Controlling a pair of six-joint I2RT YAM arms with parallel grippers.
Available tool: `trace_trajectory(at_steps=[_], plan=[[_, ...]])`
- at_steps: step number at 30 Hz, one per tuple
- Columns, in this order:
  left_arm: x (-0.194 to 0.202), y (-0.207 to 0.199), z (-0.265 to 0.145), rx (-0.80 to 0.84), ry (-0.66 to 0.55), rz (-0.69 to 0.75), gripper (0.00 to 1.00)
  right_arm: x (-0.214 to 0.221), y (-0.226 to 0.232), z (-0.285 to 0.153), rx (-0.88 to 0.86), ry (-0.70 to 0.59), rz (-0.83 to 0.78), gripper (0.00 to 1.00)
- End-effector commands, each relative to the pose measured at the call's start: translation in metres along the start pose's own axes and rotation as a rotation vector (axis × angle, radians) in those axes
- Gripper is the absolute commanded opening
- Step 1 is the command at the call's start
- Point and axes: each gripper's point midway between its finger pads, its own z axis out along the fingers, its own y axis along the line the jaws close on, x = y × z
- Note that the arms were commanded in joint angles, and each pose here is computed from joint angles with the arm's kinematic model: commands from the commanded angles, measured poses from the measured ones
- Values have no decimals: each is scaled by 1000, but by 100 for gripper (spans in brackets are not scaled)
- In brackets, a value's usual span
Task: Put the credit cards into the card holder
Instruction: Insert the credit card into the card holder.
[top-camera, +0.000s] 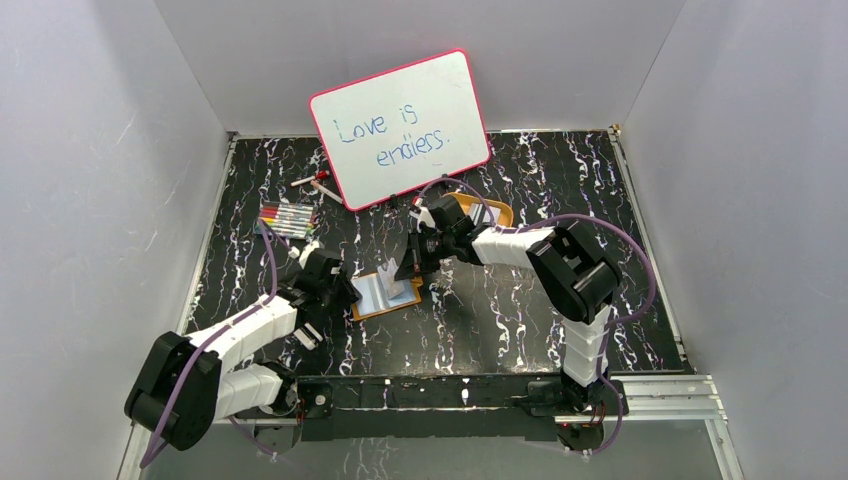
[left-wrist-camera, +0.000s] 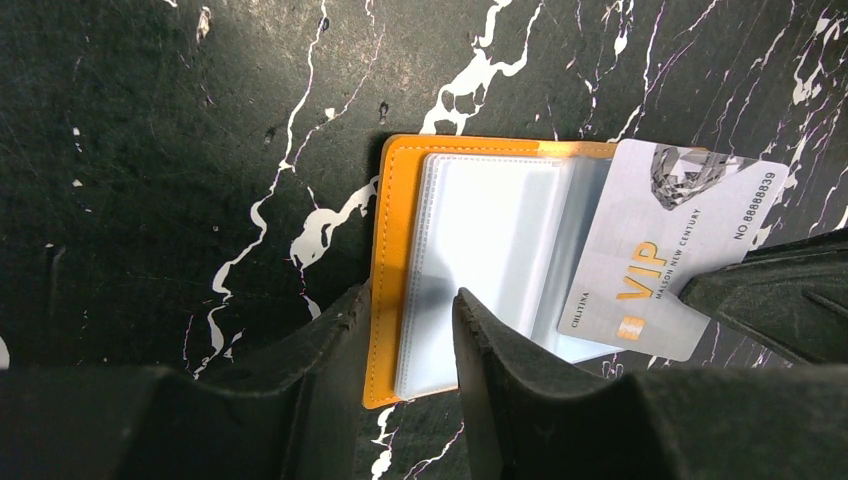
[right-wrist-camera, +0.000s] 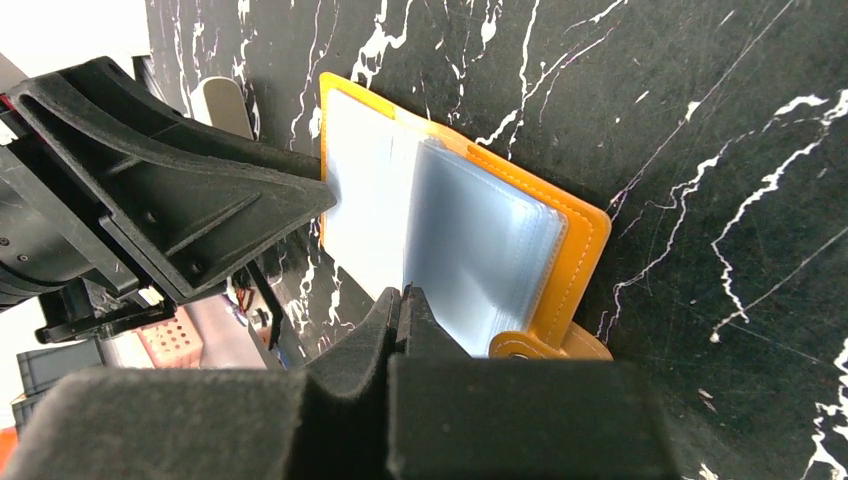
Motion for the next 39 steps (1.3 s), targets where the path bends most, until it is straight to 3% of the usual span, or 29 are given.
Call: trace_trajectory(at_steps=[1, 39], plan=[[3, 9, 0, -26, 5, 13, 34, -13, 17, 3, -64, -30, -15, 0], [1, 7, -3, -13, -6, 6, 33, 16, 12, 18, -41, 30, 95, 0]])
